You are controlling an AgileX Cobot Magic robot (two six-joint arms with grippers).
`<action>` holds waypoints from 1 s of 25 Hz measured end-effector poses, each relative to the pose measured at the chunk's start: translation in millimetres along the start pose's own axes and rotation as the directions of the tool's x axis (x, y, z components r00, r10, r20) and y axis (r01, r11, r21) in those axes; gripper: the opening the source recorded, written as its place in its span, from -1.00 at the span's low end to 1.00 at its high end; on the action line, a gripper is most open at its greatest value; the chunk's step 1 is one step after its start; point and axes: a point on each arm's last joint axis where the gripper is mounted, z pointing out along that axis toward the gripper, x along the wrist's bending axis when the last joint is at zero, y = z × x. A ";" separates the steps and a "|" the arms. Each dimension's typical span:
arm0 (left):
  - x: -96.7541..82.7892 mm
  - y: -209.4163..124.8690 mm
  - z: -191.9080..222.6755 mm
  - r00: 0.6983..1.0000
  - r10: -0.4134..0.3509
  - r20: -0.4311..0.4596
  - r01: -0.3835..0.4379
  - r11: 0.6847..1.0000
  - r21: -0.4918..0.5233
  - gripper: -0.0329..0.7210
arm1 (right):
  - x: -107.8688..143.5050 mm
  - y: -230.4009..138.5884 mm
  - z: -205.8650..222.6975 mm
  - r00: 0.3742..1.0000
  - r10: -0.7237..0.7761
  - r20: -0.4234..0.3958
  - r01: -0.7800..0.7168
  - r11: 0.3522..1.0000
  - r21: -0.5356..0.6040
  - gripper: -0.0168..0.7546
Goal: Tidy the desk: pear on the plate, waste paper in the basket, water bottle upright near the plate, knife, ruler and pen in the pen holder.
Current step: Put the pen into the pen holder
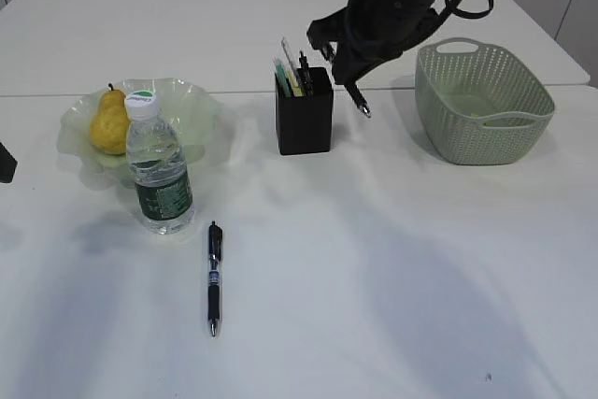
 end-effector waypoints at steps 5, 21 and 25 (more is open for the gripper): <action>0.0 0.0 0.0 1.000 0.000 0.000 0.000 1.000 0.000 0.43 | -0.9 11.1 -0.7 1.000 -0.020 0.013 0.022 0.992 -0.122 -0.78; 0.0 -0.3 0.0 1.000 0.000 0.000 0.000 1.000 0.003 0.43 | -12.3 35.0 50.6 0.999 -0.006 0.053 0.029 0.900 -0.435 -0.78; 0.0 -0.3 0.0 1.000 0.000 0.000 0.000 1.000 0.003 0.43 | -15.1 38.0 59.6 0.998 -0.002 0.069 0.035 0.873 -0.487 -0.78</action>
